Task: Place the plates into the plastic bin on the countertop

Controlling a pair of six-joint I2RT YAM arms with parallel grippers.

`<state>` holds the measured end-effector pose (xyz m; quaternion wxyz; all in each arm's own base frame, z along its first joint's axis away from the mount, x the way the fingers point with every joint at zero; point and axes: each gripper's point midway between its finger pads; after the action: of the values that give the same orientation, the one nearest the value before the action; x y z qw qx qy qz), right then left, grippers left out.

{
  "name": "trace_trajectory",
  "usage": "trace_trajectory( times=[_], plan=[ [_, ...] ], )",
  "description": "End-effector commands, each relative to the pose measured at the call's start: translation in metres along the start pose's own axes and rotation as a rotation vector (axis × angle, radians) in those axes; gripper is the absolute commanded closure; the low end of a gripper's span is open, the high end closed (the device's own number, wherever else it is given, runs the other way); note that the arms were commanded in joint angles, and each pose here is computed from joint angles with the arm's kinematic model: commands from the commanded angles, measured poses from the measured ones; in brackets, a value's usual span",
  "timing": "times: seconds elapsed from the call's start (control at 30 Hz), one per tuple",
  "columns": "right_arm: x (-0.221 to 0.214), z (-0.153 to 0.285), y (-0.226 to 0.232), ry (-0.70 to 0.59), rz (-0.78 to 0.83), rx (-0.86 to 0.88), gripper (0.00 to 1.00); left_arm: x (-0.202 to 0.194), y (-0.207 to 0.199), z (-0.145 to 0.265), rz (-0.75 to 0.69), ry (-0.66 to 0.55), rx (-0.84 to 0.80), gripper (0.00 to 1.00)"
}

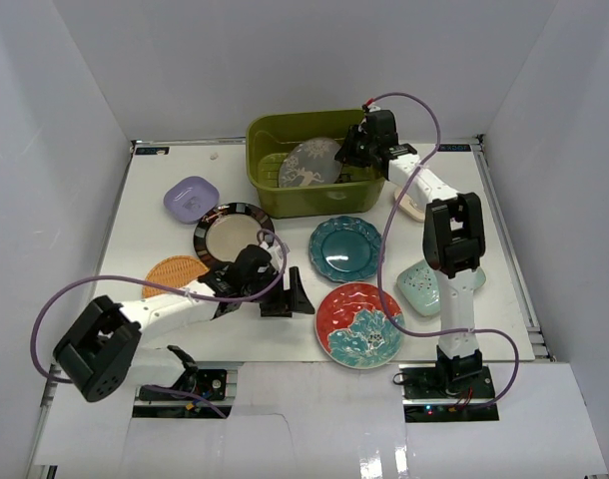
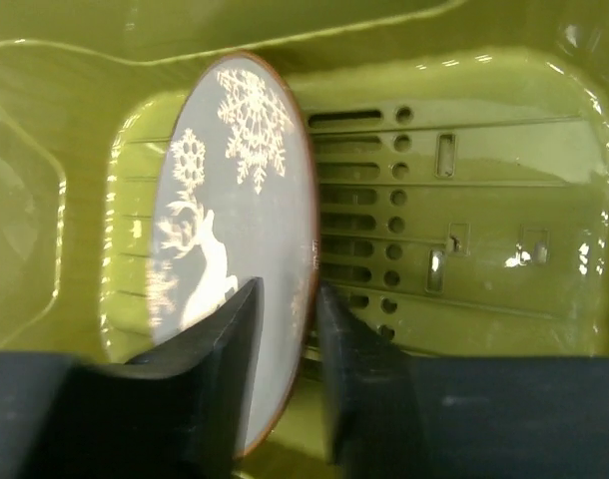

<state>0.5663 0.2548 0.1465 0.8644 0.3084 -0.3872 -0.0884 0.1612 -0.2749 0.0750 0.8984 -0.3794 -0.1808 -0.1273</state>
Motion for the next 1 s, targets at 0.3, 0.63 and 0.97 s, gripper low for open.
trace_trajectory(
  times=[0.3,0.63,0.97],
  plan=[
    [0.04,0.042,0.05,-0.153,0.191,0.003,0.23,-0.004,-0.014,-0.047,-0.033,0.014,0.021,0.19],
    [0.04,0.116,0.118,-0.161,0.217,0.239,0.1,-0.023,-0.003,-0.073,-0.002,0.055,-0.011,0.54],
    [-0.047,0.22,0.129,-0.097,0.104,0.527,0.1,-0.026,0.004,-0.059,0.009,0.005,0.015,1.0]
  ],
)
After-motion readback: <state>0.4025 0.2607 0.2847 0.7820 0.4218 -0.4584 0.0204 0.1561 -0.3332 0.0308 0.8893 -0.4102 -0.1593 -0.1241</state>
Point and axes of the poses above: each gripper's point midway between its finger pads, its own z axis back along the fingers, its own y axis along the line the jaws close on, x = y × z, and after that the axes turned 11 degrees about -z, right-handed
